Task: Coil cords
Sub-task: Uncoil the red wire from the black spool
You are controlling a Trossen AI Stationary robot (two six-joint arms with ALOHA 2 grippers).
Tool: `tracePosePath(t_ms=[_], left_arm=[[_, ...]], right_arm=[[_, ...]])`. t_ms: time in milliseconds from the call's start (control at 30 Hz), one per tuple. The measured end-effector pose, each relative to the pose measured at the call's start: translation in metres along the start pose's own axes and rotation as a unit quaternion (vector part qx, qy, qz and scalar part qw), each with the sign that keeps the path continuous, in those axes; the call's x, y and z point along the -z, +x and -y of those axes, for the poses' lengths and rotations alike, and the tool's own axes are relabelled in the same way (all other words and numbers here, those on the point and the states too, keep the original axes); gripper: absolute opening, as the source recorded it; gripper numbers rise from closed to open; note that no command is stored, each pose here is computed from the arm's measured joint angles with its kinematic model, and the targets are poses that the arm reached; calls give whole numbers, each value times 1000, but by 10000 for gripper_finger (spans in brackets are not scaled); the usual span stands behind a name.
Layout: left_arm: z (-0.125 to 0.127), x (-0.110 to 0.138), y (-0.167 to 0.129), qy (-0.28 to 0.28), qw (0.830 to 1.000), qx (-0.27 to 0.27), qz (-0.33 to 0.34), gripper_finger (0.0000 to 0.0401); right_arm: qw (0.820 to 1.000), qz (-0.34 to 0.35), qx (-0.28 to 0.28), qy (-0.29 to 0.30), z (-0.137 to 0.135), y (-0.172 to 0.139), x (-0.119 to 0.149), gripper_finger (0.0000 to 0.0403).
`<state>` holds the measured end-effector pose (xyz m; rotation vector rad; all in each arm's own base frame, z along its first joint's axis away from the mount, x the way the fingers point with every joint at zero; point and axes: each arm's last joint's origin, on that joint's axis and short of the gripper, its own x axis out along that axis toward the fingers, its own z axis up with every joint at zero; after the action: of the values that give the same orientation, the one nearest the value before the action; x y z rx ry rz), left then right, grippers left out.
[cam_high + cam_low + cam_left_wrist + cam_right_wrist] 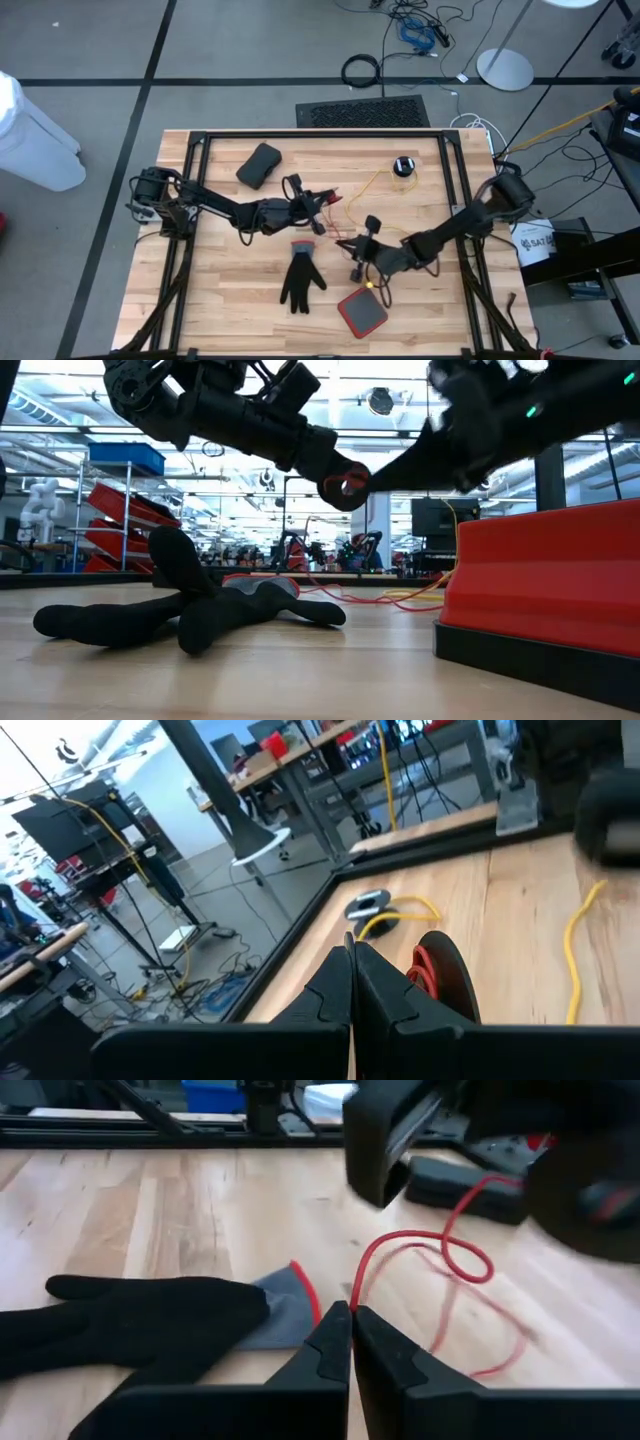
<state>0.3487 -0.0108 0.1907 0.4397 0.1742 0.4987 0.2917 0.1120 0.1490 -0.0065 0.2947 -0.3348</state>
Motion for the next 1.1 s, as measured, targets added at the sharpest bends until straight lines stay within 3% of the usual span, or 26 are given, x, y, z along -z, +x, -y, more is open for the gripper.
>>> tracePosePath(t_ms=[133, 433, 667, 1100], left_arm=[[0, -3, 0, -8, 1000, 4, 15, 0], [1, -4, -1, -10, 1000, 14, 22, 0], [3, -5, -2, -9, 1000, 17, 23, 0], [4, -6, -3, -10, 999, 23, 28, 0]], right_arm=[[1000, -16, 5, 10, 11, 21, 14, 0], [981, -153, 115, 44, 54, 37, 42, 0], [975, -172, 130, 46, 54, 32, 47, 8], [985, -105, 136, 14, 34, 5, 22, 146]])
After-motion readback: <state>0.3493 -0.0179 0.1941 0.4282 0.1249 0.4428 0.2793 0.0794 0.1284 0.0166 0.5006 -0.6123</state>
